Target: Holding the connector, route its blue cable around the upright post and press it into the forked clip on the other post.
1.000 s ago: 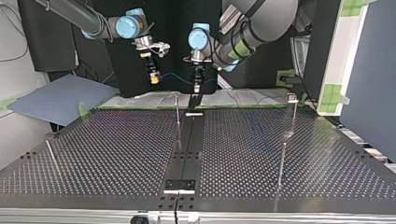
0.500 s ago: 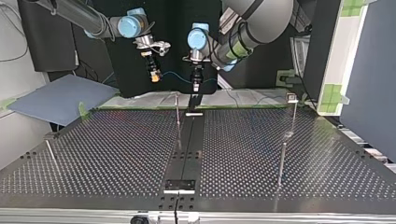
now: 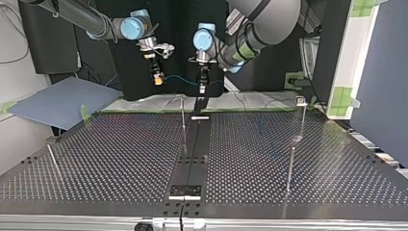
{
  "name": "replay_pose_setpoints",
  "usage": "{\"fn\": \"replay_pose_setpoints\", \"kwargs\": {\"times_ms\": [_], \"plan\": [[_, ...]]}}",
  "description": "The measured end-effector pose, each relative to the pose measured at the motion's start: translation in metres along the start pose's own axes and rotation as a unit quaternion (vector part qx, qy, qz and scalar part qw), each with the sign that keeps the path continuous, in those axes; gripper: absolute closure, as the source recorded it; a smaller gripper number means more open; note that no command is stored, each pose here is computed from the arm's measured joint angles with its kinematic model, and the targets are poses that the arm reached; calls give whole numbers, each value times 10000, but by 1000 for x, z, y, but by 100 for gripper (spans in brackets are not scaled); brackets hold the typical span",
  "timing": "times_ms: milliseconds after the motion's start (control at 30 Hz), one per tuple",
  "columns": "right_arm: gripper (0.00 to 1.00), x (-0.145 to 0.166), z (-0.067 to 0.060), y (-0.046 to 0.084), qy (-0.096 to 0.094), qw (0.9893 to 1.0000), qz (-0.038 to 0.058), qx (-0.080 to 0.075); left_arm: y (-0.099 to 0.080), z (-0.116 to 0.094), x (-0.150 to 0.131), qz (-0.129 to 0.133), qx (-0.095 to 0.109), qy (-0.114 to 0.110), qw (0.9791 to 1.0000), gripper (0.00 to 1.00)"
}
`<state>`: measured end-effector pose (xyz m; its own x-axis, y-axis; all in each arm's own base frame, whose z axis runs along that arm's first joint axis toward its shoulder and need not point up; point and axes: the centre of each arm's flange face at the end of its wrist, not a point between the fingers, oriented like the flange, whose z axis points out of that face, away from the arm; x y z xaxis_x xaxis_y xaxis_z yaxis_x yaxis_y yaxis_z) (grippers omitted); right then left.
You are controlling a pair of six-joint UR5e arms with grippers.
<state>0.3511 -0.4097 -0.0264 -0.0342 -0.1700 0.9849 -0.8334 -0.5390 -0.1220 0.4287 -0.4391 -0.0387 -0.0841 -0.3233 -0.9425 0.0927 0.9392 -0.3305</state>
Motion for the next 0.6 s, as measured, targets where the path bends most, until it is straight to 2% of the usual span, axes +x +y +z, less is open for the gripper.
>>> {"fn": "replay_pose_setpoints", "kwargs": {"times_ms": [300, 600], "plan": [[100, -1, 2, 0, 62, 10000, 2, 27, 7, -2, 14, -6, -20, 46, 10000, 98], [100, -15, 8, 0, -20, 10000, -5, 44, 7, -2, 15, -22, -20, 41, 10000, 98]]}}
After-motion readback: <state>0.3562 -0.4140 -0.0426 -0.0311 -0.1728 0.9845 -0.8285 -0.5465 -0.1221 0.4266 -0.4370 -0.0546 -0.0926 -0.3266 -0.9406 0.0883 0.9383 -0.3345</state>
